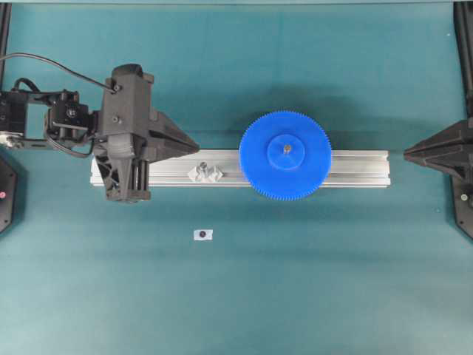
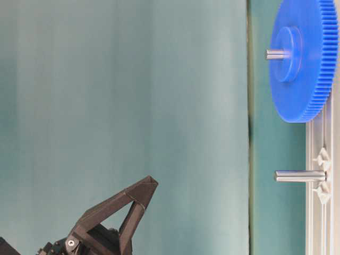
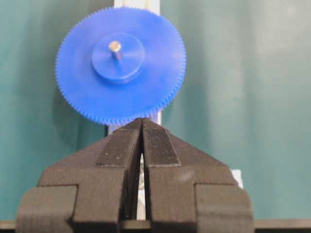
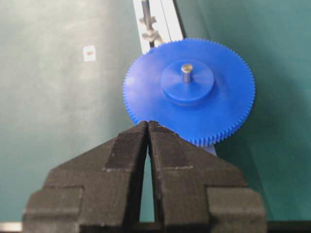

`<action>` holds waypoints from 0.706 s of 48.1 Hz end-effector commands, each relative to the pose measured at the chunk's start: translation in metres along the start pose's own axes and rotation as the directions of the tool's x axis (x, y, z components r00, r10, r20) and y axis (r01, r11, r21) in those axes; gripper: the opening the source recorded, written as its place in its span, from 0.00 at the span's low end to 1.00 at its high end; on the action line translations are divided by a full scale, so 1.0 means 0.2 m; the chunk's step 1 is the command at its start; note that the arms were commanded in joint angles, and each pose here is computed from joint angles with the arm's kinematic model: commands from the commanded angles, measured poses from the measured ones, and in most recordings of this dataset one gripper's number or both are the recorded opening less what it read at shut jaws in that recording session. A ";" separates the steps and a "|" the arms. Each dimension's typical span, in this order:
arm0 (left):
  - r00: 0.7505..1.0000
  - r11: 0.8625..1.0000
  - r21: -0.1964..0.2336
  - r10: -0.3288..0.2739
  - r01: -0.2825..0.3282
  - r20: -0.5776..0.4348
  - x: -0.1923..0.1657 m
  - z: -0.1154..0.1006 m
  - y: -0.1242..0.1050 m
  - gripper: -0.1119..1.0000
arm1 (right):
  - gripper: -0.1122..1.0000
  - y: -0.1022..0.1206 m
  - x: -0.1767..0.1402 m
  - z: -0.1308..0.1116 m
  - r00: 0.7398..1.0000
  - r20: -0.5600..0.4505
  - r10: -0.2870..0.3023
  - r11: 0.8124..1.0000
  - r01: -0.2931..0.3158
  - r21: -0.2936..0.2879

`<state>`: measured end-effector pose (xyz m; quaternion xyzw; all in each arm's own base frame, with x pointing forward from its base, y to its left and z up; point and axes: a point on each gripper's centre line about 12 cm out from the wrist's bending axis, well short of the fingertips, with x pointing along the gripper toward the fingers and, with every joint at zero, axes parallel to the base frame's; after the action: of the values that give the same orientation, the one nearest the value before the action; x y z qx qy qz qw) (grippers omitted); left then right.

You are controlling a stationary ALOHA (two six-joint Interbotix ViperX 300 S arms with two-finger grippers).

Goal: Insert the large gear onto the shaft.

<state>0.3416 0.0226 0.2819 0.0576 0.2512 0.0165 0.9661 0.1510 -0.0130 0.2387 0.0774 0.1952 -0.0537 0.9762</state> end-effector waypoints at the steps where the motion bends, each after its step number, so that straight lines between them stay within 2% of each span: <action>1: 1.000 1.000 0.003 -0.004 0.004 0.030 -0.02 0.04 -0.01 0.11 | 0.21 0.00 0.00 0.02 1.000 0.011 -0.002 1.000 0.002 0.007; 34: 1.000 1.000 0.005 -0.013 0.012 0.020 0.00 0.03 -0.03 0.11 | 0.21 0.00 0.00 0.01 1.000 0.007 -0.002 1.000 0.002 0.007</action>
<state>0.3432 0.0185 0.2776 0.0581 0.2568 0.0104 0.9647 0.1507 -0.0130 0.2357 0.0775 0.1982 -0.0539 0.9756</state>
